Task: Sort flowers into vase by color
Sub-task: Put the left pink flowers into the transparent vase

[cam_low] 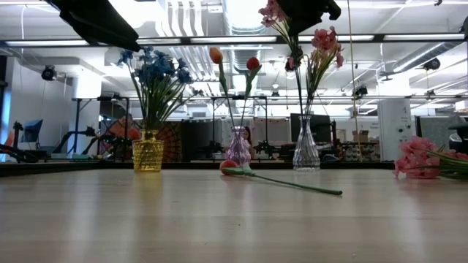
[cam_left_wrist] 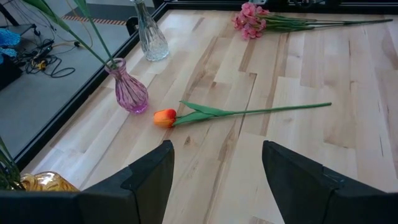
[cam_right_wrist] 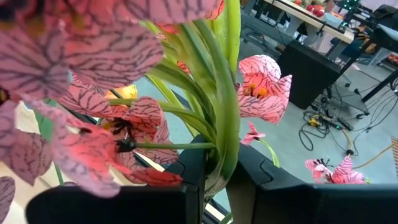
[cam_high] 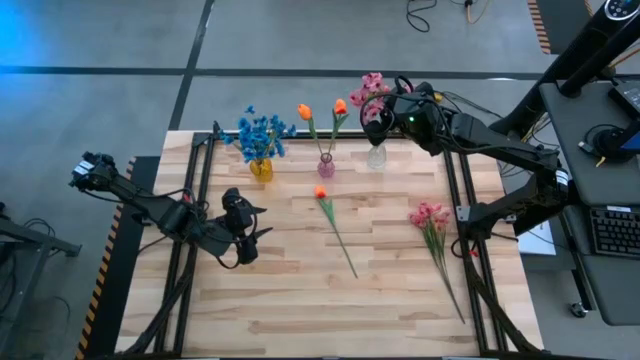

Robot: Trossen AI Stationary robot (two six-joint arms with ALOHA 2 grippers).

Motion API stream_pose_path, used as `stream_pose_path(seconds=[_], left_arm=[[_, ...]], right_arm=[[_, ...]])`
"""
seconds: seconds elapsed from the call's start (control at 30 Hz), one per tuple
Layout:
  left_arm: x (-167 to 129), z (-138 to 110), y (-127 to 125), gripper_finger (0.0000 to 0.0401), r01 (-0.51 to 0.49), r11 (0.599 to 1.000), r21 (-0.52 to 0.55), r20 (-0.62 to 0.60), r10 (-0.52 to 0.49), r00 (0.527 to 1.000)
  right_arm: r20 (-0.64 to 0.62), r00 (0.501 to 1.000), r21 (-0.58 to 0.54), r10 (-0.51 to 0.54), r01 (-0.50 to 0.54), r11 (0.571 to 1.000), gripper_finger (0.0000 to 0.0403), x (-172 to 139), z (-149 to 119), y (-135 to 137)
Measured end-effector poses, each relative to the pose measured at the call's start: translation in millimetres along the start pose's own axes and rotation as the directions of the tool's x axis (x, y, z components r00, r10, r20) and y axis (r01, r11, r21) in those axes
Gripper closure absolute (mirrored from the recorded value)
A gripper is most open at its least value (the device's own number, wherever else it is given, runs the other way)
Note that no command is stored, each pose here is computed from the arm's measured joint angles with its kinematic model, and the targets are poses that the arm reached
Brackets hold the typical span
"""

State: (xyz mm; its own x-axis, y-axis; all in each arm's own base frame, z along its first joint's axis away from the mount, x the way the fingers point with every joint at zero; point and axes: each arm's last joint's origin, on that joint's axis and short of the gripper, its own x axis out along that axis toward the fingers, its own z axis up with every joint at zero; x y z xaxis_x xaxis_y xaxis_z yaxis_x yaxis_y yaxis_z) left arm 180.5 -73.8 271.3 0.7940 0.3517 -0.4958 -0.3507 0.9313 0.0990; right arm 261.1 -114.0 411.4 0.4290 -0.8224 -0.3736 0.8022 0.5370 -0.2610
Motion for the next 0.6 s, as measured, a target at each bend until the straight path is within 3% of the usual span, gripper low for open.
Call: stream_pose_path(seconds=[0.6], left_arm=[[0.0, 0.0, 0.0, 0.0176, 0.0, 1.0, -0.001, 0.0, 0.0, 1.0]], right_arm=[[-0.022, 1.0, -0.027, 0.004, -0.004, 1.0, 0.0365, 0.9, -3.5, 0.7]])
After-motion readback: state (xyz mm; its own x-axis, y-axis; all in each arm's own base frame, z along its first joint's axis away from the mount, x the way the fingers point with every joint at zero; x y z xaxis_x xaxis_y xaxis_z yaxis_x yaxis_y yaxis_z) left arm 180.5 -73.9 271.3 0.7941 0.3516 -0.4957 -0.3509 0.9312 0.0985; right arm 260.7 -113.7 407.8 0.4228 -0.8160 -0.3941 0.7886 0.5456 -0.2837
